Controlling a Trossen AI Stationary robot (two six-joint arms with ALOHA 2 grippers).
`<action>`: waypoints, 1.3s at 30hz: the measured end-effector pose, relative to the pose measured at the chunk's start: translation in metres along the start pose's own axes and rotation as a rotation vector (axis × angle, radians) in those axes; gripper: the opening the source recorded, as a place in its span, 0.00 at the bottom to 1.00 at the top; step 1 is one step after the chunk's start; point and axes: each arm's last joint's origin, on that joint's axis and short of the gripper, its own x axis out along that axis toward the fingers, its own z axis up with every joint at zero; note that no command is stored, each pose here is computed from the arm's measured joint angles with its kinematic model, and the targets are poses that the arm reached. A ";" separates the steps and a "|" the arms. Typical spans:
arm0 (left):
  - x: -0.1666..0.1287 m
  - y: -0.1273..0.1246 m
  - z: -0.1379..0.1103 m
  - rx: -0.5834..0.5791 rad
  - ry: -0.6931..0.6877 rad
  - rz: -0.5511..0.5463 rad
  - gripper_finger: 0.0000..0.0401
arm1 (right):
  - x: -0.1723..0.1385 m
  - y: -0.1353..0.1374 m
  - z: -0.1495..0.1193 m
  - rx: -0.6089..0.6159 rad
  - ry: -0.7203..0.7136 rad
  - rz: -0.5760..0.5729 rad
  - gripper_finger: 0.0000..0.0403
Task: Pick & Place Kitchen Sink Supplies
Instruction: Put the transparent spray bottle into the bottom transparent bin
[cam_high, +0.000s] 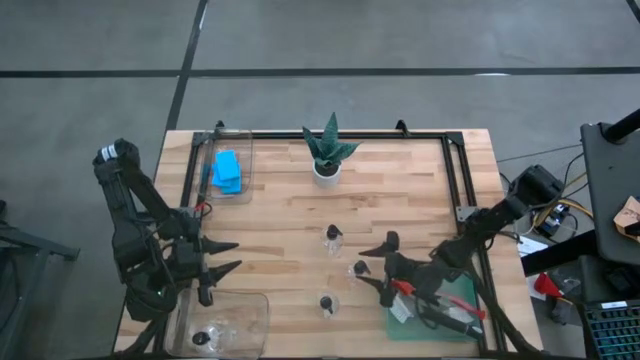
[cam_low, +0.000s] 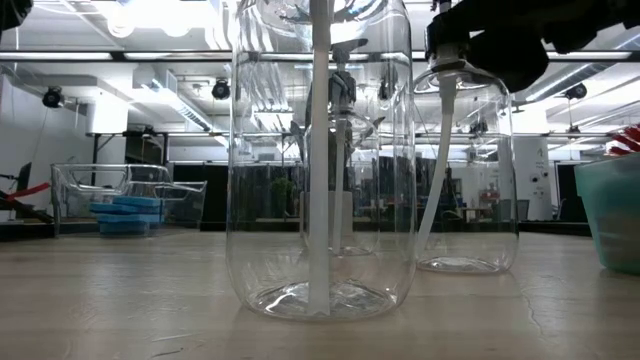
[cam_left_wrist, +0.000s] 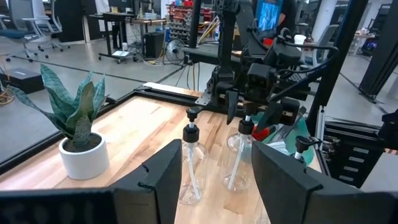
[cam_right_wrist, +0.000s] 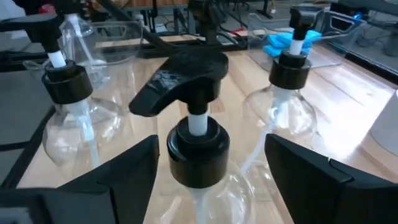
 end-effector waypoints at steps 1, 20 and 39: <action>0.000 0.000 0.000 -0.001 0.000 0.000 0.46 | 0.001 -0.001 0.000 0.000 0.002 -0.002 0.71; 0.000 0.000 0.000 0.000 0.000 -0.001 0.46 | 0.005 -0.004 0.003 -0.029 -0.006 -0.007 0.32; 0.000 0.000 0.000 0.019 0.003 -0.004 0.46 | -0.006 -0.005 0.071 -0.090 -0.192 -0.007 0.33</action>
